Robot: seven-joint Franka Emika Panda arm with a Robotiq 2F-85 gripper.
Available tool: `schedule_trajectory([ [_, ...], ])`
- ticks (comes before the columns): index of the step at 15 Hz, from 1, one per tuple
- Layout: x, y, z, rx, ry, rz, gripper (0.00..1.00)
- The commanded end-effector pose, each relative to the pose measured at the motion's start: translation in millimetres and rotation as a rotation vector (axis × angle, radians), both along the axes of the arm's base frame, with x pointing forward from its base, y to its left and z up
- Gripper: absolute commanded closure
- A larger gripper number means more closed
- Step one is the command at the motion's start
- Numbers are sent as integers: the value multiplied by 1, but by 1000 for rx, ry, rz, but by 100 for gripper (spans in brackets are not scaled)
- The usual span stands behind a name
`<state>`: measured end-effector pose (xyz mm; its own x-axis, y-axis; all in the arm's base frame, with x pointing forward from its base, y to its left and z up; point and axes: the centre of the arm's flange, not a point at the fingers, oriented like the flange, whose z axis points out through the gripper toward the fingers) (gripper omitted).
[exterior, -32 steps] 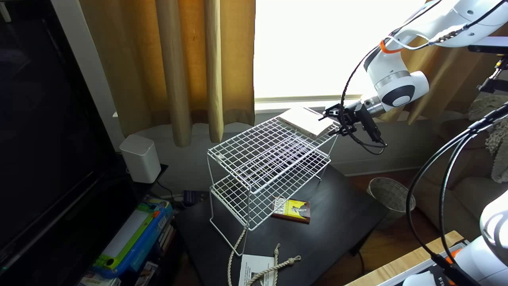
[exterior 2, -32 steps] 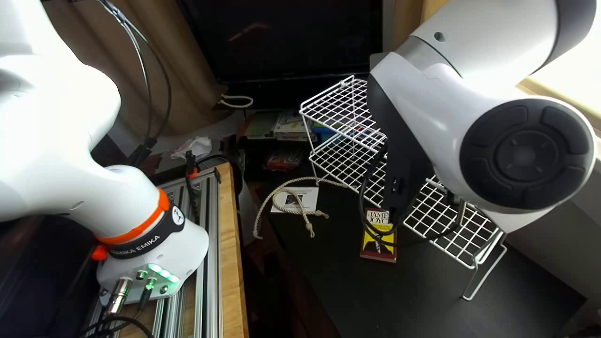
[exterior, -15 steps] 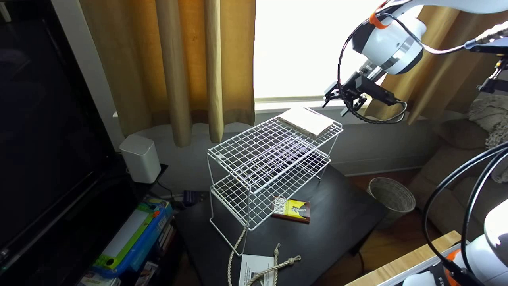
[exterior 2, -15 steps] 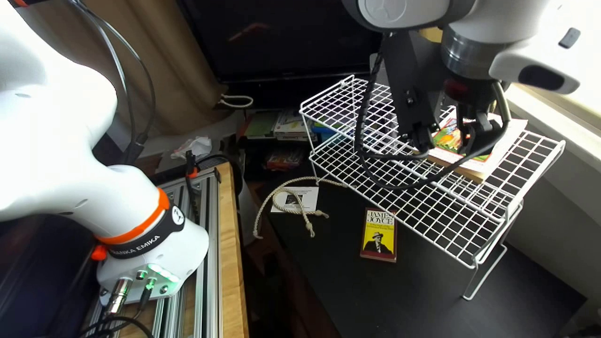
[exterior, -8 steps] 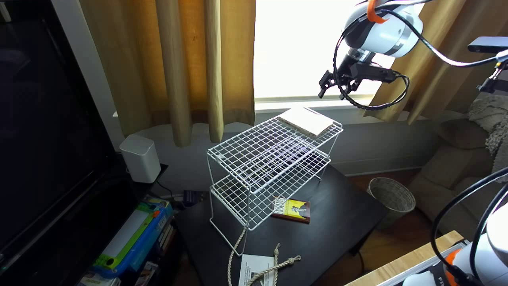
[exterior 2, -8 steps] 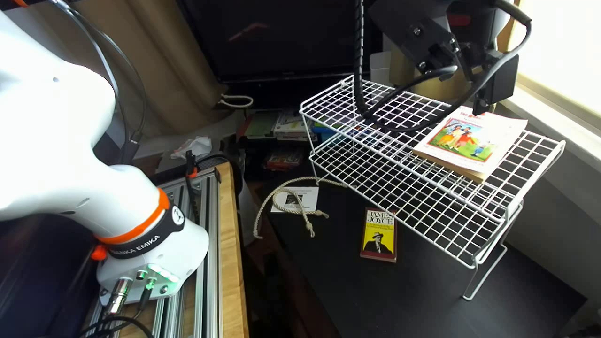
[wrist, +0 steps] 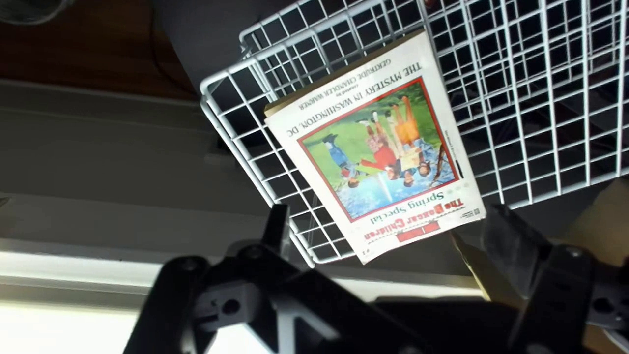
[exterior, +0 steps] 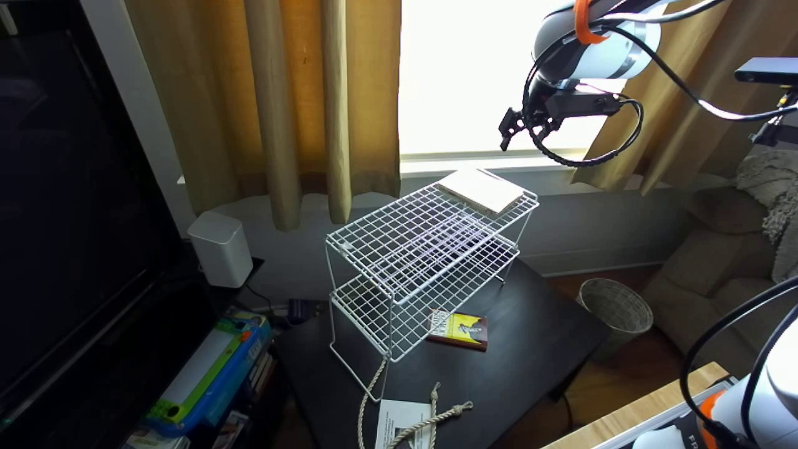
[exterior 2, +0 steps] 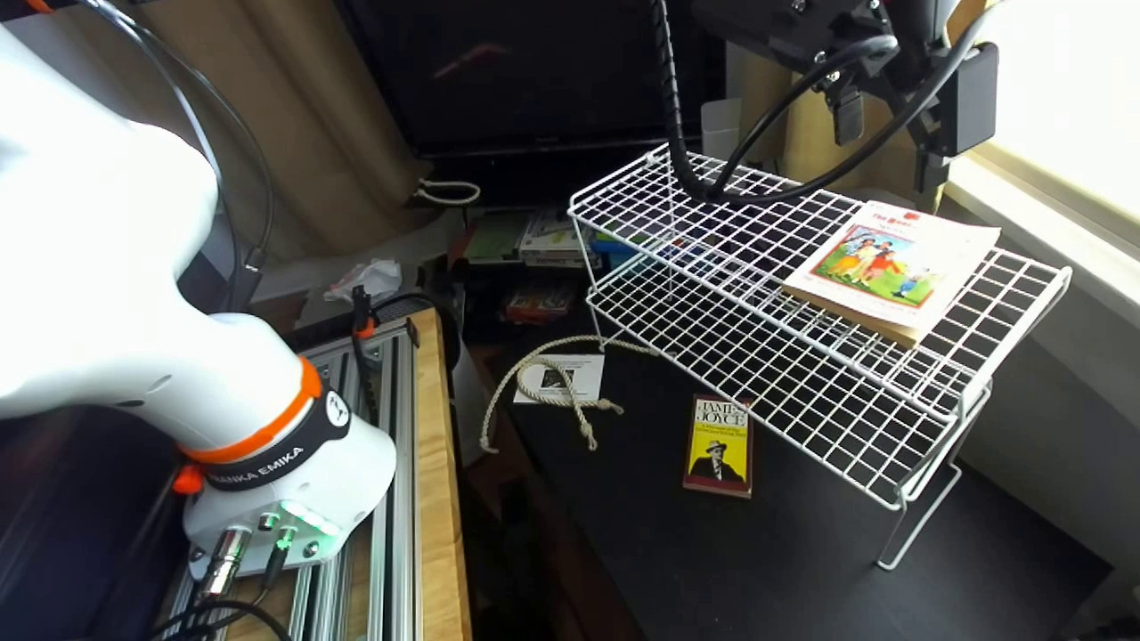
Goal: Stack up the books on the top of the shelf
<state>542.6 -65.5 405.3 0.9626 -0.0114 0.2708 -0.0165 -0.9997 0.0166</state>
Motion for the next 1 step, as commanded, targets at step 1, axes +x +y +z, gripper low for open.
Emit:
schedule_trajectory([
  [1,0,0,0,0,0,0,0],
])
